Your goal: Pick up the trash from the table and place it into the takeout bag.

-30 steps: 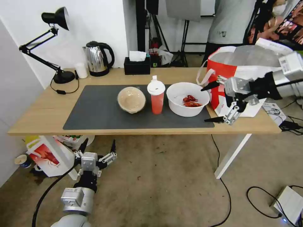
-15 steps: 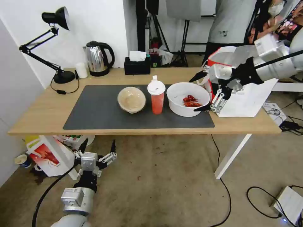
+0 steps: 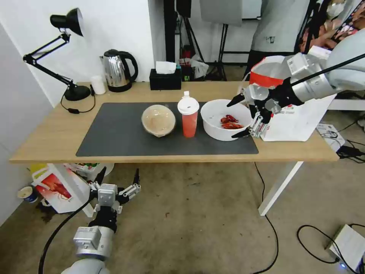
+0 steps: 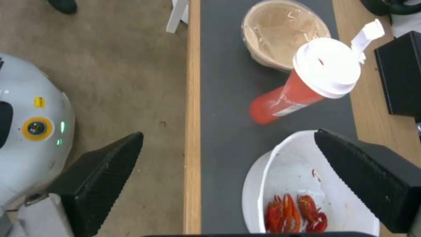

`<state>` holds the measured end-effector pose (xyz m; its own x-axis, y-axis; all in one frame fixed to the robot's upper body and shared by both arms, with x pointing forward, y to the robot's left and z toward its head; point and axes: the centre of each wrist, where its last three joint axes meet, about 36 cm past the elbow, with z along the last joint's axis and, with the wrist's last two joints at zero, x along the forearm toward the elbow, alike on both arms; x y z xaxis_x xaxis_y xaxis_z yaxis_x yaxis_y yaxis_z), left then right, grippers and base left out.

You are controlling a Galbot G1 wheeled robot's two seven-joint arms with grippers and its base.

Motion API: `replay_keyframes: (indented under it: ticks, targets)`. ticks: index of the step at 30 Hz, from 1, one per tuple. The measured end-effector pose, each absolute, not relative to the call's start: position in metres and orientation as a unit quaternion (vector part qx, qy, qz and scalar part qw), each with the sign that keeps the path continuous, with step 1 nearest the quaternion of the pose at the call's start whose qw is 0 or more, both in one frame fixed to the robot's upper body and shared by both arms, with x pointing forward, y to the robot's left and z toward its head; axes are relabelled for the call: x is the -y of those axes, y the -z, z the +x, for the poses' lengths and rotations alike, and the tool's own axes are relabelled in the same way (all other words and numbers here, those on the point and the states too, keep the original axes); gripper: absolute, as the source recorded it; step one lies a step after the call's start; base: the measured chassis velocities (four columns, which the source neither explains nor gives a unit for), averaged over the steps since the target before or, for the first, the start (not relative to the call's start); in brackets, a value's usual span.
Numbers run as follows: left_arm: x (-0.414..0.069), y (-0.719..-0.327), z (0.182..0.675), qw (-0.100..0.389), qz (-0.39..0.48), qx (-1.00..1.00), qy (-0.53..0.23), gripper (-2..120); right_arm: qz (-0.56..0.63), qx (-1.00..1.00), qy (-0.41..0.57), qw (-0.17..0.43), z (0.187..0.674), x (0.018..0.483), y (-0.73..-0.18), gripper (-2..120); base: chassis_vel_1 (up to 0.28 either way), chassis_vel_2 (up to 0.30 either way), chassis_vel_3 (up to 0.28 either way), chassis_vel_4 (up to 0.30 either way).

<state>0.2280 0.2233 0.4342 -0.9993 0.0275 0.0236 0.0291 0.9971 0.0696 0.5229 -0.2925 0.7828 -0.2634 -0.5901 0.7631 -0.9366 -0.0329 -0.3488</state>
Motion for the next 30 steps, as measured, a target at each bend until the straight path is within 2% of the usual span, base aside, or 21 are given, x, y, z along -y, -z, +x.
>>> replay_keyframes:
  ticks: [18,30]
  targets:
    - [-0.223,-0.434,0.228,0.011,-0.014,0.999,0.035,100,0.583,0.648,-0.438,0.222,0.560,0.268,-0.790,100,0.000,0.000,0.000,0.000]
    - [-0.223,-0.434,0.228,0.011,-0.014,0.999,0.035,100,0.588,0.640,-0.432,0.240,0.573,0.259,-0.776,100,0.000,0.000,0.000,0.000]
